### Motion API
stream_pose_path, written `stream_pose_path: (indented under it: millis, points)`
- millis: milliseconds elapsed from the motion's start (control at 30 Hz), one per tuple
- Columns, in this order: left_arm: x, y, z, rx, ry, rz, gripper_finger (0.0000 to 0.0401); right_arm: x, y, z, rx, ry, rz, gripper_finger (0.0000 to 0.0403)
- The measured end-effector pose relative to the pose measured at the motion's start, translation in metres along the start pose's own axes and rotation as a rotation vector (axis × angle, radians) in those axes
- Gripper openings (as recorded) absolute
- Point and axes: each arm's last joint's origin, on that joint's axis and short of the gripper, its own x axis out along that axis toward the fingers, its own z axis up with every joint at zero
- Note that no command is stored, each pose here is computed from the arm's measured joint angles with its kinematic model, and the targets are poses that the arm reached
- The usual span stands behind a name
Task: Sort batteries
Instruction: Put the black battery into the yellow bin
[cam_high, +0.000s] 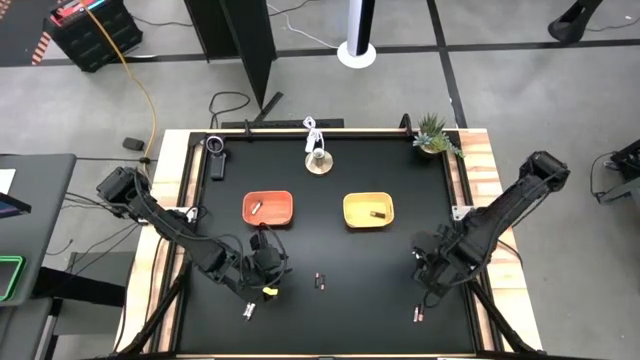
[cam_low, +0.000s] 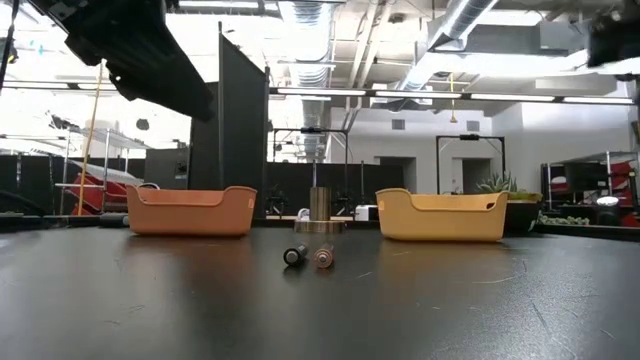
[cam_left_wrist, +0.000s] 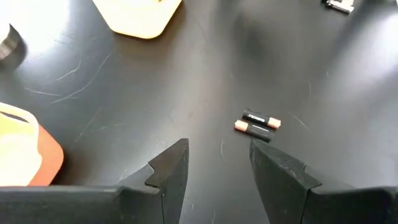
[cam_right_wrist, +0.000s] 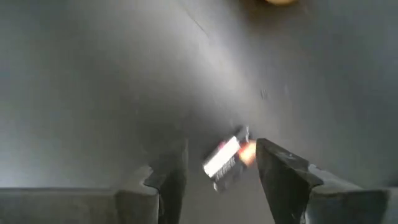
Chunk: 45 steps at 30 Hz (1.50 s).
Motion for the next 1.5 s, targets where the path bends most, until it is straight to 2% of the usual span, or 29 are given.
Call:
stream_pose_path:
  millis: [133, 300, 433, 533, 800, 900, 1000, 1200, 1333, 1500]
  points:
    - [-0.004, -0.003, -0.002, 0.014, -0.042, 0.034, 0.0166, 0.003, -0.001, -0.012, 0.098, 0.010, 0.000, 0.0196]
    - [-0.004, -0.003, -0.002, 0.043, -0.053, 0.046, 0.0166, 0.004, -0.004, -0.014, 0.205, 0.011, -0.034, 0.0195]
    - [-0.004, -0.002, -0.001, 0.040, -0.056, 0.048, 0.0166, 0.008, -0.001, -0.013, 0.233, 0.006, -0.028, 0.0195]
    - [0.003, -0.007, -0.004, 0.048, -0.066, 0.043, 0.0166, 0.011, 0.006, -0.009, 0.221, -0.022, 0.005, 0.0195]
    - [0.054, -0.032, -0.022, 0.324, -0.125, -0.058, 0.0166, 0.025, 0.021, 0.009, 0.130, -0.065, 0.081, 0.0195]
    - [0.068, -0.031, -0.023, 0.346, -0.135, -0.081, 0.0174, 0.030, 0.026, 0.014, 0.107, -0.077, 0.104, 0.0195]
    - [0.075, -0.025, -0.018, 0.295, -0.121, -0.101, 0.0192, 0.033, 0.030, 0.017, 0.081, -0.085, 0.116, 0.0195]
    - [0.087, -0.010, -0.012, 0.009, -0.059, -0.090, 0.0235, 0.039, 0.031, 0.020, 0.062, -0.087, 0.102, 0.0195]
    - [0.090, -0.003, -0.017, -0.139, 0.015, -0.062, 0.0239, 0.039, 0.032, 0.020, 0.061, -0.090, 0.103, 0.0195]
    - [0.087, -0.007, -0.018, -0.236, 0.033, -0.077, 0.0233, 0.039, 0.031, 0.020, 0.052, -0.090, 0.101, 0.0195]
